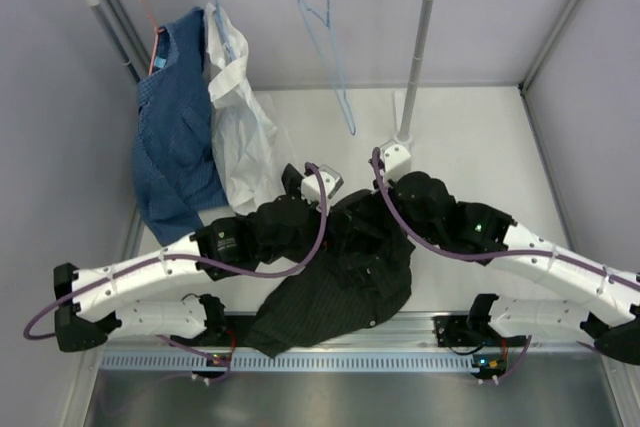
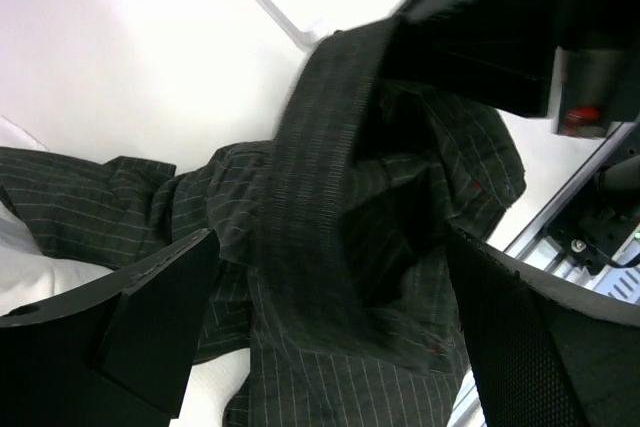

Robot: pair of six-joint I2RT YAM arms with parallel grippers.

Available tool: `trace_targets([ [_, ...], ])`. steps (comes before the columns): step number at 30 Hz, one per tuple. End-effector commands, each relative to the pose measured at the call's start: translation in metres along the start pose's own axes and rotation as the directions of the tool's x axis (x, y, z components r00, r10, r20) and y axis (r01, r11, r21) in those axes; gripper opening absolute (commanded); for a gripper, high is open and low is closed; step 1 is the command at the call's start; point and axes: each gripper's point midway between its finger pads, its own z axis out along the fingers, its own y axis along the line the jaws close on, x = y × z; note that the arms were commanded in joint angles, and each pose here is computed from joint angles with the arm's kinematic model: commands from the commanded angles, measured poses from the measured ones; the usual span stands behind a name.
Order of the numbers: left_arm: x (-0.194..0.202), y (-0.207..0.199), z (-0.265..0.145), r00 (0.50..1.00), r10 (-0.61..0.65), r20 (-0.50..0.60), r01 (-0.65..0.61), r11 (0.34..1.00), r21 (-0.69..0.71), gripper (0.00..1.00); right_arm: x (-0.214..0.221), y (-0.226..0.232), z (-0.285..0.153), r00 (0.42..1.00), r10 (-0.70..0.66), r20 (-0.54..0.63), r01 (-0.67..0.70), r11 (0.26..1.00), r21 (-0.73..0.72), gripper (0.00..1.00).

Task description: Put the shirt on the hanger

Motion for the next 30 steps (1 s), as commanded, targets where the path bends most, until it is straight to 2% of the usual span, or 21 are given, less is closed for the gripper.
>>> trace_targets([
  [1,-0.023,0.003,-0.011,0.996,0.024,0.084,-0.012,0.991,-0.136,0.98,0.001,-0.001,-0.004,0.997,0.010,-0.082,-0.008,0.999,0.031,0.00],
  [3,-0.019,0.001,-0.013,0.996,0.035,0.078,-0.019,0.980,-0.197,0.98,-0.005,-0.004,-0.005,0.996,0.032,-0.083,-0.027,0.998,0.058,0.00],
  [4,-0.016,0.012,-0.016,0.996,0.053,0.070,-0.031,0.961,-0.276,0.97,-0.003,-0.007,-0.004,0.995,0.026,-0.096,-0.019,0.997,0.081,0.00],
  [9,-0.002,0.019,-0.015,0.999,0.008,0.044,0.010,0.928,-0.373,0.80,-0.008,-0.012,-0.003,0.994,0.036,-0.099,-0.024,0.992,0.121,0.00],
  [13,0.009,0.024,-0.010,0.999,-0.035,0.018,0.040,0.890,-0.454,0.73,-0.006,-0.016,0.001,0.994,0.033,-0.106,-0.016,0.987,0.159,0.00],
  [17,0.014,0.017,-0.003,0.997,-0.081,0.014,0.079,0.891,-0.448,0.63,-0.006,-0.019,0.004,0.994,0.038,-0.106,-0.018,0.983,0.183,0.00],
  [18,0.016,0.015,0.000,0.996,-0.088,0.009,0.083,0.891,-0.447,0.57,-0.006,-0.019,0.004,0.994,0.037,-0.105,-0.017,0.983,0.184,0.00],
  [21,0.018,0.012,0.004,0.996,-0.094,-0.002,0.083,0.889,-0.450,0.49,-0.005,-0.023,0.006,0.994,0.033,-0.108,-0.009,0.977,0.215,0.00],
  [23,0.024,0.017,0.005,0.995,-0.094,-0.021,0.072,0.866,-0.495,0.40,-0.006,-0.027,0.007,0.994,0.037,-0.103,-0.012,0.971,0.238,0.00],
  [30,0.040,0.027,0.009,0.994,-0.101,-0.035,0.066,0.835,-0.546,0.41,-0.005,-0.025,0.006,0.994,0.053,-0.098,-0.029,0.973,0.229,0.00],
])
